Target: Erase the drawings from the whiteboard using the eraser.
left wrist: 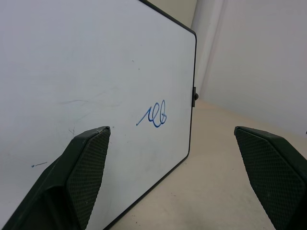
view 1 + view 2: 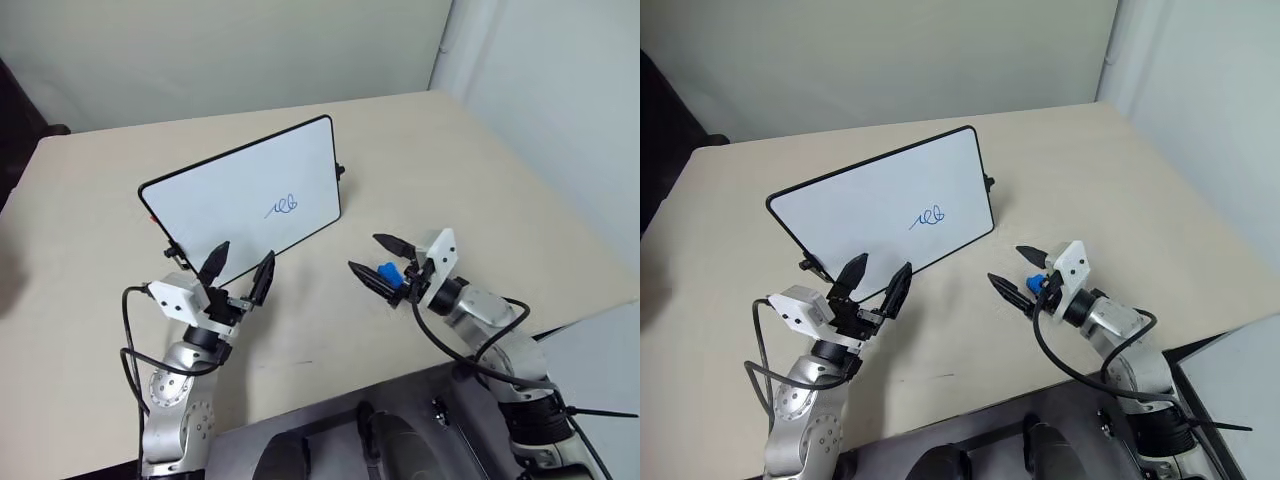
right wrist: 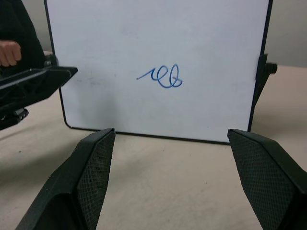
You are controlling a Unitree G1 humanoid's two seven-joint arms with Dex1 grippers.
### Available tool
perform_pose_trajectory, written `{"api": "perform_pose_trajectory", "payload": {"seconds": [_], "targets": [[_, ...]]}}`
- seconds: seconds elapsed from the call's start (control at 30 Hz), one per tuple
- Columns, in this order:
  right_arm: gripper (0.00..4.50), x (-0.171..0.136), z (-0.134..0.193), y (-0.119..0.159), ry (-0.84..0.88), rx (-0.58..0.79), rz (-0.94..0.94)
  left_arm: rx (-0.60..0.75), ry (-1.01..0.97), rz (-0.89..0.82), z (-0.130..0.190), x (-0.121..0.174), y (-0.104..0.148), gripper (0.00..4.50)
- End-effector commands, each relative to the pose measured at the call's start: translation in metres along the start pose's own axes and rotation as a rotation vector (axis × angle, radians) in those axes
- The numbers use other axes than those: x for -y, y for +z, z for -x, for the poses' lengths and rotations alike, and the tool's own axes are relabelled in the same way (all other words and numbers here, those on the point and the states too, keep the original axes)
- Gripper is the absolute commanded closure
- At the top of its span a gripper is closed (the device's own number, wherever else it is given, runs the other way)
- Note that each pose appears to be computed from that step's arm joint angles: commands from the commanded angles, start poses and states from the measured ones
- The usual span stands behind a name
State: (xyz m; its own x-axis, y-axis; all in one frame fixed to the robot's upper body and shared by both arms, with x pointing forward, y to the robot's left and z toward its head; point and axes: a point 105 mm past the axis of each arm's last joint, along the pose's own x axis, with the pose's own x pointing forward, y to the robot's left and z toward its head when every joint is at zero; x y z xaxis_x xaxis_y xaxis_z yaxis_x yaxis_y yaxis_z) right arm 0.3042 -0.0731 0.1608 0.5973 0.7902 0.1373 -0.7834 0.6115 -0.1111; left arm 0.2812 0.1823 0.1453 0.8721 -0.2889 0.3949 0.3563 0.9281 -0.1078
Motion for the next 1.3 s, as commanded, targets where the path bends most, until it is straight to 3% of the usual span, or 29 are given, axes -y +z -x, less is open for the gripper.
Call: {"api": "perform_pose_trajectory", "payload": {"seconds": [0.03, 0.33, 0.53, 0.73, 1.3], "targets": [[0.54, -0.004, 0.002, 0.011, -0.003, 0.033, 0.033, 0.017, -0.020, 0.015, 0.000, 0.006, 0.000, 0.00], [0.54, 0.029, 0.013, 0.012, -0.144, -0.068, 0.009, 0.013, -0.004, -0.002, 0.002, 0.001, -0.001, 0.00], [0.54, 0.054, 0.031, -0.014, -0.233, -0.365, 0.005, 0.010, -0.005, 0.010, 0.003, 0.003, -0.003, 0.00], [0.54, 0.052, 0.041, -0.025, -0.199, -0.584, -0.130, 0.006, -0.019, 0.034, 0.001, 0.009, -0.008, 0.00], [0.54, 0.039, 0.028, -0.031, -0.060, -0.781, -0.176, 0.011, -0.016, 0.036, 0.002, 0.015, -0.009, 0.00]]}}
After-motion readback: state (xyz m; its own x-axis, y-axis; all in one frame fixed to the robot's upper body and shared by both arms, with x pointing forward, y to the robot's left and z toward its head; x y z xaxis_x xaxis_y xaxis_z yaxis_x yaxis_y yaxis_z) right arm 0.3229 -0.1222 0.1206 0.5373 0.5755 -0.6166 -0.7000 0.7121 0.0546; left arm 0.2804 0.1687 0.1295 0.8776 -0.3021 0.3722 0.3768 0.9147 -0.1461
